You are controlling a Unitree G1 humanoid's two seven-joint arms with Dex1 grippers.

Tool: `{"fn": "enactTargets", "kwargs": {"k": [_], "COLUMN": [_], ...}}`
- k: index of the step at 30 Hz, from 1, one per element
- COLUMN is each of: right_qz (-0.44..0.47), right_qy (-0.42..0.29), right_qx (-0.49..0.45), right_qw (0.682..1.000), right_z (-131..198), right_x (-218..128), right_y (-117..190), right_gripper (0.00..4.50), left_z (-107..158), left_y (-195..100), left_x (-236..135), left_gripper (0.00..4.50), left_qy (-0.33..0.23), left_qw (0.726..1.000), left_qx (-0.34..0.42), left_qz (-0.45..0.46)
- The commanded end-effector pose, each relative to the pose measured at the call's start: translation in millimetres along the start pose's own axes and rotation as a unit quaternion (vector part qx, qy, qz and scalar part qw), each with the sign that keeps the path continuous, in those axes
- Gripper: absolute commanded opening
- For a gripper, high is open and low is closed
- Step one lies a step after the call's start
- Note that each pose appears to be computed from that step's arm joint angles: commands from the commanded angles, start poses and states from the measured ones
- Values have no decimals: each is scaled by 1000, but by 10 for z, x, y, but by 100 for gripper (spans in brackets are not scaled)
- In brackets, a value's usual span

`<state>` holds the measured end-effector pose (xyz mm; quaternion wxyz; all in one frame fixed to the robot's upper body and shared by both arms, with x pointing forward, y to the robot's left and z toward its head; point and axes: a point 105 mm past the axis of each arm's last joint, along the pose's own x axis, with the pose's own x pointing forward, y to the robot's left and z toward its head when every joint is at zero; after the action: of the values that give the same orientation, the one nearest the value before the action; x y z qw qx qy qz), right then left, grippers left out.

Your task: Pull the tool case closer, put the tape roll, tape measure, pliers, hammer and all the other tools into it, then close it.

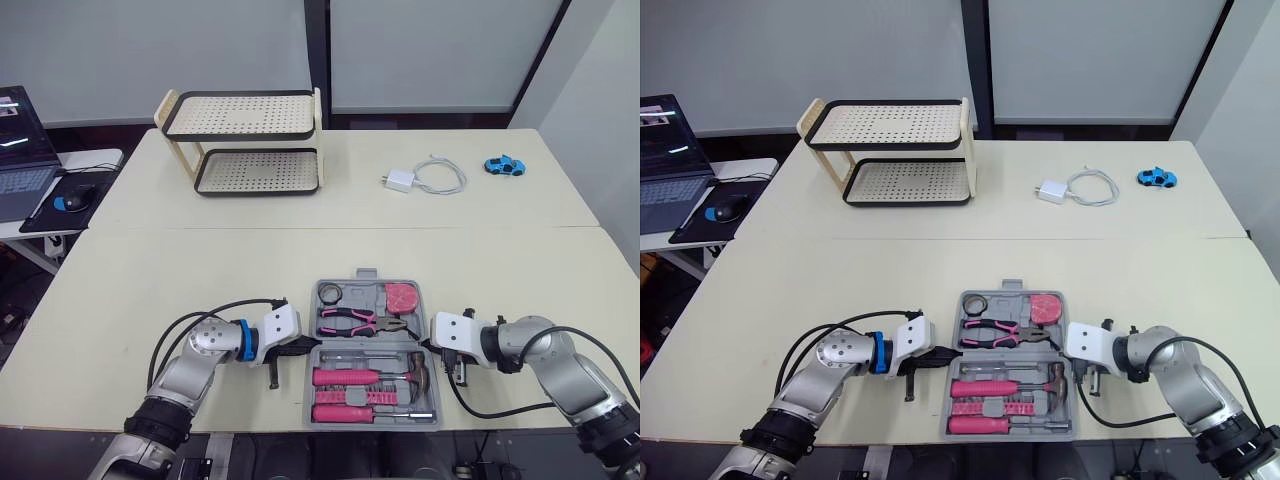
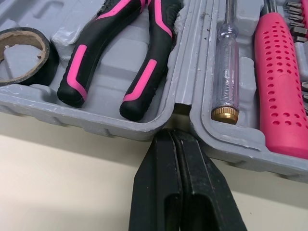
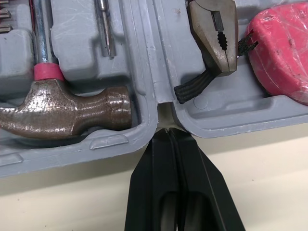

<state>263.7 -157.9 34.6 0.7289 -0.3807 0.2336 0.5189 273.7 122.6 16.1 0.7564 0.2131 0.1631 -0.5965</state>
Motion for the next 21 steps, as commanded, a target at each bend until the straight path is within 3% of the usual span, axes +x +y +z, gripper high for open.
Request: {"fn": "enactTargets", "kwargs": {"k": [1, 13, 21], "right_qz": [20, 21, -20], "right_qy": [-36, -31, 18], "right_qx": [-21, -15, 13], "right_qw": [999, 999, 1000], "right_z": [201, 182, 2], "right_x": [39, 54, -119], "right_y": [84, 83, -56], "right_gripper": [0, 0, 0], "left_z": [135, 116, 93], "left_y": [-91, -41, 52], "left_x": [74, 50, -99], "left_gripper": [2, 2, 2], "left_qy": [-23, -18, -11], "left_qw": [999, 1000, 1000], "left_qx": [18, 19, 14], "left_qz": [-22, -11, 12]}}
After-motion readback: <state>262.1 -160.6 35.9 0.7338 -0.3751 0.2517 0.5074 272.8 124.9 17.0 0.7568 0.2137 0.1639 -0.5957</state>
